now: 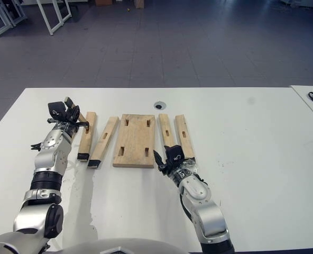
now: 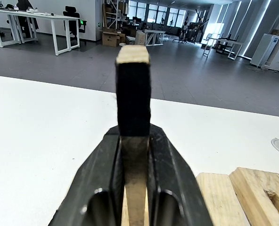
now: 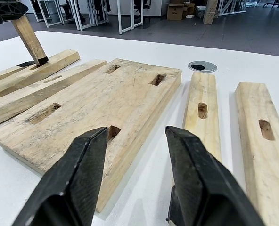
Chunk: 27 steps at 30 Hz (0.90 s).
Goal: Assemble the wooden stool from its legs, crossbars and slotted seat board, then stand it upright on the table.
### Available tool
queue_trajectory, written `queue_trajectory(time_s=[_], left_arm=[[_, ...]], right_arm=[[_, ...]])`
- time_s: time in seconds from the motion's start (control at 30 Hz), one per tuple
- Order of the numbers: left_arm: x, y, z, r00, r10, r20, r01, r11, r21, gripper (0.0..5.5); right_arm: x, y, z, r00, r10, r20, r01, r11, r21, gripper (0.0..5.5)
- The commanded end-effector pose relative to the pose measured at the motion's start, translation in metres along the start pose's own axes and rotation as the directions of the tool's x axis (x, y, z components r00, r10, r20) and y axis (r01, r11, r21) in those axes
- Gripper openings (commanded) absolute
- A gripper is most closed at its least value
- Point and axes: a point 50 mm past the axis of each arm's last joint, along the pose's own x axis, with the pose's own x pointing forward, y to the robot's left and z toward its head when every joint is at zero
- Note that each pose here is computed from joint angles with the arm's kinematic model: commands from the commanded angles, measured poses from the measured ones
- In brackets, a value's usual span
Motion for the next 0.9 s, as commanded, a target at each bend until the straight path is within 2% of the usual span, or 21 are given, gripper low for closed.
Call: queue_trajectory(time_s=[0.03, 0.7, 0.9], left_arm=[[0.0, -0.003, 0.003, 1.0, -0.002, 0.014, 0.002, 1.0, -0.002, 0.41], [-0.018, 0.0, -0.01, 0.998, 0.057, -0.018, -0.057, 0.998, 0.001, 0.41], [-0.026, 0.0, -0.03, 0.994, 0.073, -0.082, -0.071, 0.997, 0.035, 0.41]], right_arm=[[0.001, -0.001, 0.003, 1.0, -0.004, 0.004, 0.005, 1.0, -0.002, 2.22], [0.001, -0.001, 0.002, 1.0, 0.003, -0.005, -0.003, 1.0, -0.012, 2.22], [0.001, -0.001, 0.002, 1.0, 0.001, -0.005, -0.001, 1.0, -0.011, 2.22]])
